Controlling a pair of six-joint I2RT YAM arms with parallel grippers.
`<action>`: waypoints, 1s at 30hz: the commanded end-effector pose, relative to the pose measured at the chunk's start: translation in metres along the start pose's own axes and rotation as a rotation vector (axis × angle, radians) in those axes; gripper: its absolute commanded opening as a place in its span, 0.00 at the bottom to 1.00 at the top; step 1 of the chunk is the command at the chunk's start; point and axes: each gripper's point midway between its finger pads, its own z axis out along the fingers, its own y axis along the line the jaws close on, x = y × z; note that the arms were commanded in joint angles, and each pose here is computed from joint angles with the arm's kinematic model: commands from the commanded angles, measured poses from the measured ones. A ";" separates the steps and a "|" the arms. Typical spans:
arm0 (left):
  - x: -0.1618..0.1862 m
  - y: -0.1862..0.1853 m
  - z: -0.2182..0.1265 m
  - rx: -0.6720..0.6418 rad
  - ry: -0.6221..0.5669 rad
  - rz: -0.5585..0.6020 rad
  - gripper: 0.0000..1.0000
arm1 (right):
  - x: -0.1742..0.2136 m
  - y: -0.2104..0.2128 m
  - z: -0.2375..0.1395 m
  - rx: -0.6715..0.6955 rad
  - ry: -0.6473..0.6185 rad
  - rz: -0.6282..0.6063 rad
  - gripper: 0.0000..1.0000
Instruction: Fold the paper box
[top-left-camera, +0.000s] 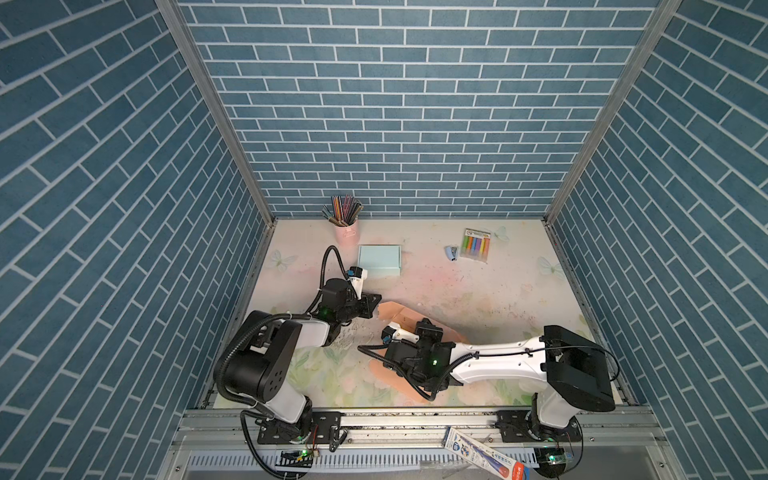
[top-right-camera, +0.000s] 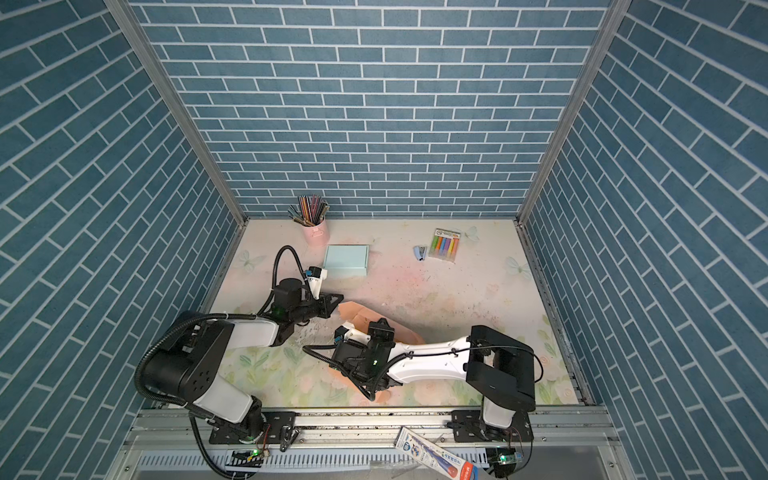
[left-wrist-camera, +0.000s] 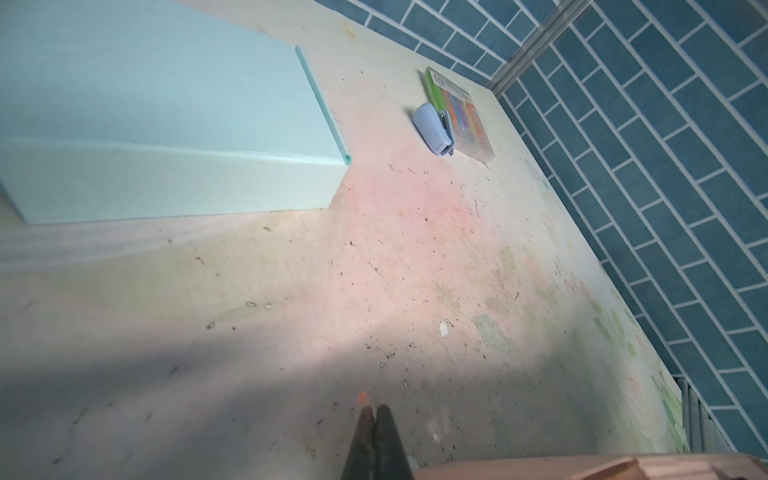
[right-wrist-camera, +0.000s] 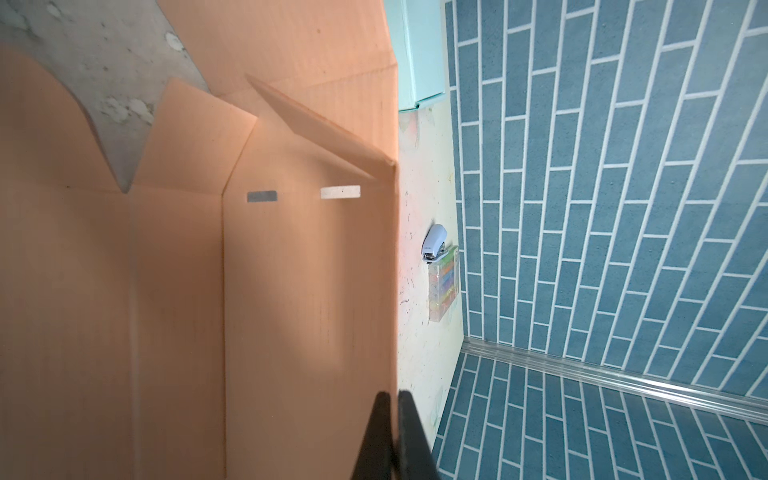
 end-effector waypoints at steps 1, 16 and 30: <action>0.002 -0.020 0.006 0.068 -0.004 0.064 0.00 | 0.004 0.006 0.005 -0.002 0.008 -0.055 0.00; 0.038 -0.049 -0.013 0.125 0.035 0.064 0.00 | 0.011 0.006 0.013 -0.006 0.005 -0.032 0.00; 0.056 -0.062 -0.023 0.141 0.070 0.090 0.00 | 0.005 0.003 0.003 0.038 -0.030 -0.037 0.00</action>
